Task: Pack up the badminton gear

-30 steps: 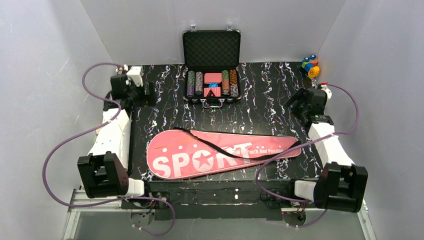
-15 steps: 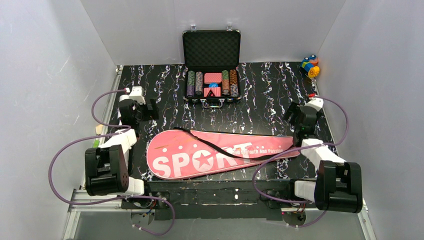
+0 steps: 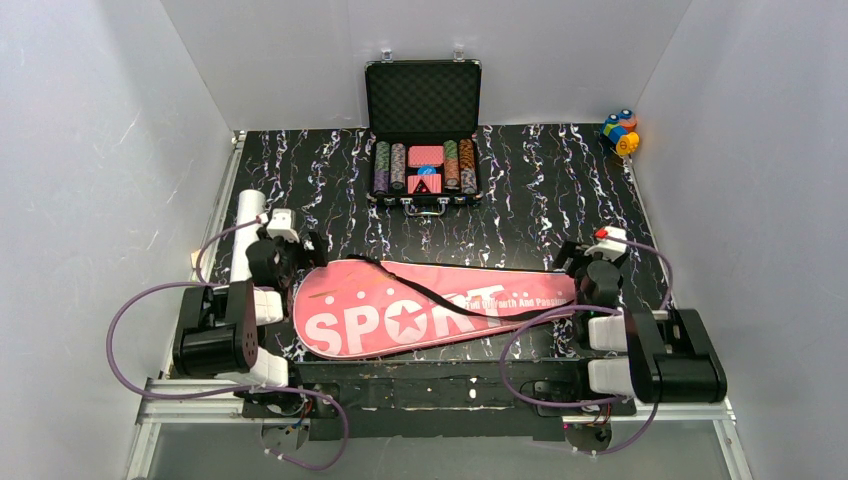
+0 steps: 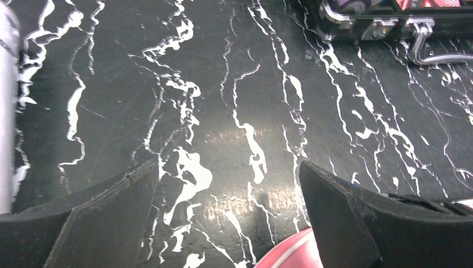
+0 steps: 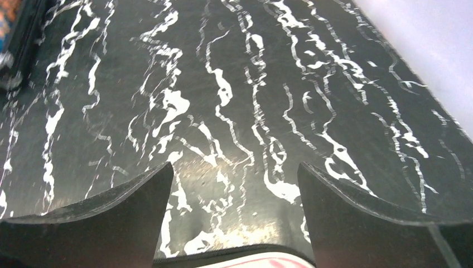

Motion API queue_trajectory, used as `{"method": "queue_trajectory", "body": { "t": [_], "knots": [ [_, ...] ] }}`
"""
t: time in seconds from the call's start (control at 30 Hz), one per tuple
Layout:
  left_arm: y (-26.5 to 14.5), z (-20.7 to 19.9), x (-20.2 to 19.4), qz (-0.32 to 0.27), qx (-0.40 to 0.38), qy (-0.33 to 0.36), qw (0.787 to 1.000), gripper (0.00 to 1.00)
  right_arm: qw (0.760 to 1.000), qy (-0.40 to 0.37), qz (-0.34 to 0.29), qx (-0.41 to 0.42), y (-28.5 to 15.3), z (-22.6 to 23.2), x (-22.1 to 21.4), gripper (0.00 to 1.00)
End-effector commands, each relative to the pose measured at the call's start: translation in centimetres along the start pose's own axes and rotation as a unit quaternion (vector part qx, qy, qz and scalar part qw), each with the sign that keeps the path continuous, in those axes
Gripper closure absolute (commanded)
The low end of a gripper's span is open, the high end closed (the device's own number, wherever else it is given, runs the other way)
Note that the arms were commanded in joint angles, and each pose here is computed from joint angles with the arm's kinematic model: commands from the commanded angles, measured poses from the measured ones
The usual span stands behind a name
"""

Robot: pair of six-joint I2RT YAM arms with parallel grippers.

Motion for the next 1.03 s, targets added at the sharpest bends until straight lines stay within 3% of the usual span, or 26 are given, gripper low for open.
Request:
{"method": "queue_trajectory", "body": {
  "t": [0.0, 0.13, 1.0],
  "knots": [
    [0.5, -0.5, 3.0, -0.07, -0.027, 0.059, 0.995, 0.02, 0.994, -0.023, -0.096, 0.035, 0.3, 2.3, 3.3, 0.1],
    [0.8, -0.4, 2.8, -0.062, -0.024, 0.055, 0.996, 0.02, 1.0, -0.001, 0.007, 0.007, 3.7, 1.2, 3.0, 0.1],
    [0.8, -0.4, 3.0, -0.073, -0.019, 0.055, 0.996, 0.02, 1.0, 0.008, 0.002, 0.019, 3.4, 0.8, 3.3, 0.09]
  ]
}}
Point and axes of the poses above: each gripper's point midway between its finger pads, its own y axis out along the fingers, its own z axis along the line the jaws close on, x = y × z, the point moved 4 cm from there along -y, back along the fingers, and after that the axes turned 12 degrees about y, right-handed, at the moved point
